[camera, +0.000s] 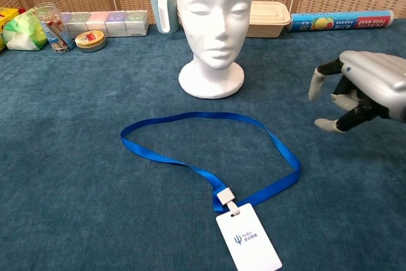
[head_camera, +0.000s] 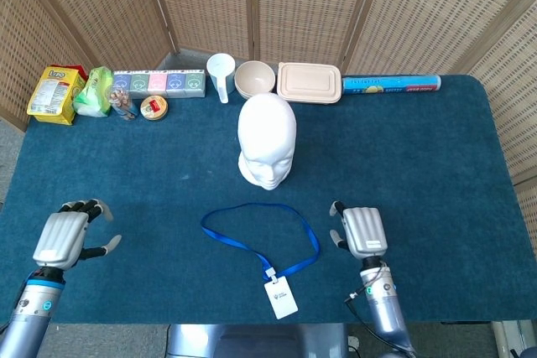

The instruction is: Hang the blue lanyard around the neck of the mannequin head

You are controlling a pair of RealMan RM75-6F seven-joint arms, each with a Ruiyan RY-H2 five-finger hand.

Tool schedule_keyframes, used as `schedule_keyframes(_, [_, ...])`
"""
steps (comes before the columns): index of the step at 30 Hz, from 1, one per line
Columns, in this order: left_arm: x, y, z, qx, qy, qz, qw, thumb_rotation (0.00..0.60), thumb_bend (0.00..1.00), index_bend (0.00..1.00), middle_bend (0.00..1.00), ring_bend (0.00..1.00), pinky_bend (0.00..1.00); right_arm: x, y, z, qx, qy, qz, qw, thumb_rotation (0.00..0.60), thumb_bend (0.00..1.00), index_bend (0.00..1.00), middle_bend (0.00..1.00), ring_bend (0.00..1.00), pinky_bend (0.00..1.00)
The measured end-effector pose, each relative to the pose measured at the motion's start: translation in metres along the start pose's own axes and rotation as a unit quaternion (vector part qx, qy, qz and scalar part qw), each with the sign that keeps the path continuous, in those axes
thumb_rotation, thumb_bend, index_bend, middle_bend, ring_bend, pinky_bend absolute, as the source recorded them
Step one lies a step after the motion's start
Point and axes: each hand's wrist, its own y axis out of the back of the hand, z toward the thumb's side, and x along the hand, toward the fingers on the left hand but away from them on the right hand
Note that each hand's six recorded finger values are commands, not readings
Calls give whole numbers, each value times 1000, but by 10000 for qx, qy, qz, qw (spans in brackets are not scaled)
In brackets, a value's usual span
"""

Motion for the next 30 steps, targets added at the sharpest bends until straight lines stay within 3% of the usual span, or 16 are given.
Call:
schedule_keyframes(16, [10, -5, 10, 80, -85, -152, 9998, 453, 235, 459, 370, 339, 273, -20, -26, 41, 66, 77, 378, 9992, 600, 290, 450, 939, 1000, 1000])
schedule_keyframes(30, [13, -9, 6, 61, -19, -269, 9996, 454, 235, 459, 369, 339, 273, -37, -41, 56, 143, -40, 397, 9991, 600, 289, 451, 940, 1000, 1000])
